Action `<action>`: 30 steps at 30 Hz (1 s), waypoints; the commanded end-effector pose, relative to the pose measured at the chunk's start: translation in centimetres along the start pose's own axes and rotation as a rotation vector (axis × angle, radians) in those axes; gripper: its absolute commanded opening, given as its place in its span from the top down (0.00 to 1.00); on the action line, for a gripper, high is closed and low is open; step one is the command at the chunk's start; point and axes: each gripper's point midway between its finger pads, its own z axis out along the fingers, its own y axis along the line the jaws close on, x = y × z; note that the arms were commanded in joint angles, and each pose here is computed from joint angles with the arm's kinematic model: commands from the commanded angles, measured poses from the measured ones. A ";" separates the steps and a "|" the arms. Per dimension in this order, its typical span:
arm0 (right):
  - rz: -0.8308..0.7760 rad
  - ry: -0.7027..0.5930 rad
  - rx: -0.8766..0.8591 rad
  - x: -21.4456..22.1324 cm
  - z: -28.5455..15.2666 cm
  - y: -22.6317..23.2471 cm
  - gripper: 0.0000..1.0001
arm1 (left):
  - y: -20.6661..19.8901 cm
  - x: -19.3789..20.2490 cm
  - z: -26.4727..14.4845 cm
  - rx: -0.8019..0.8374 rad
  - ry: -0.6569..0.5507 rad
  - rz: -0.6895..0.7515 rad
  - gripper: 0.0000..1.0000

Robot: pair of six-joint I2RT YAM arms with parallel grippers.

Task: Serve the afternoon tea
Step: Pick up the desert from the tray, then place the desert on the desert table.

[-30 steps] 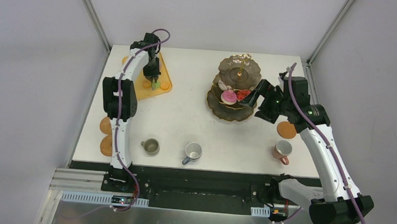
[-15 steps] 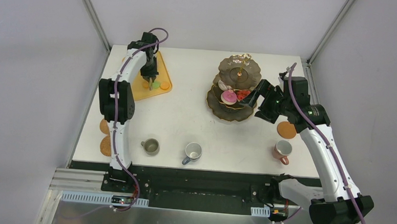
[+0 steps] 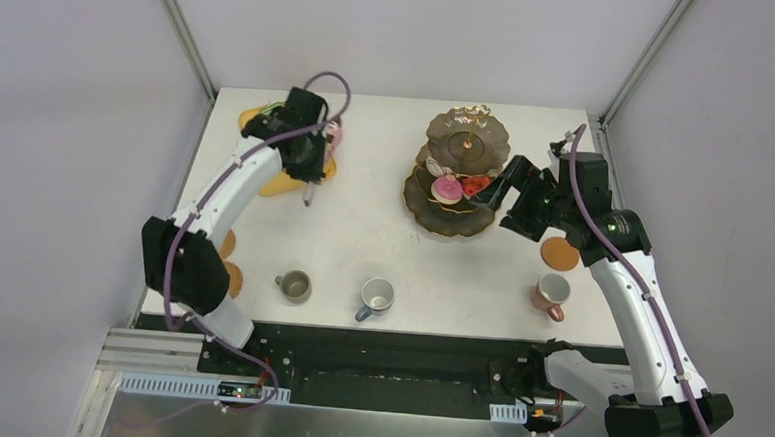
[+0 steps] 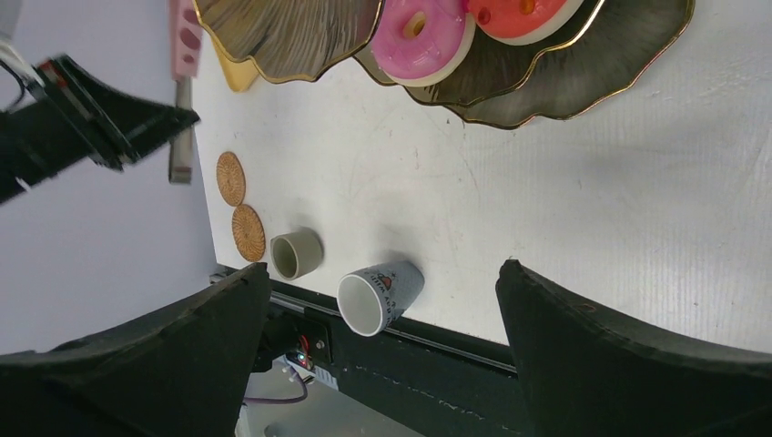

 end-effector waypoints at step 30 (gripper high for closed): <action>-0.080 -0.177 -0.053 -1.4 -5.0 1.4 0.01 | -20.7 13.3 -2.0 0.329 0.121 0.297 0.99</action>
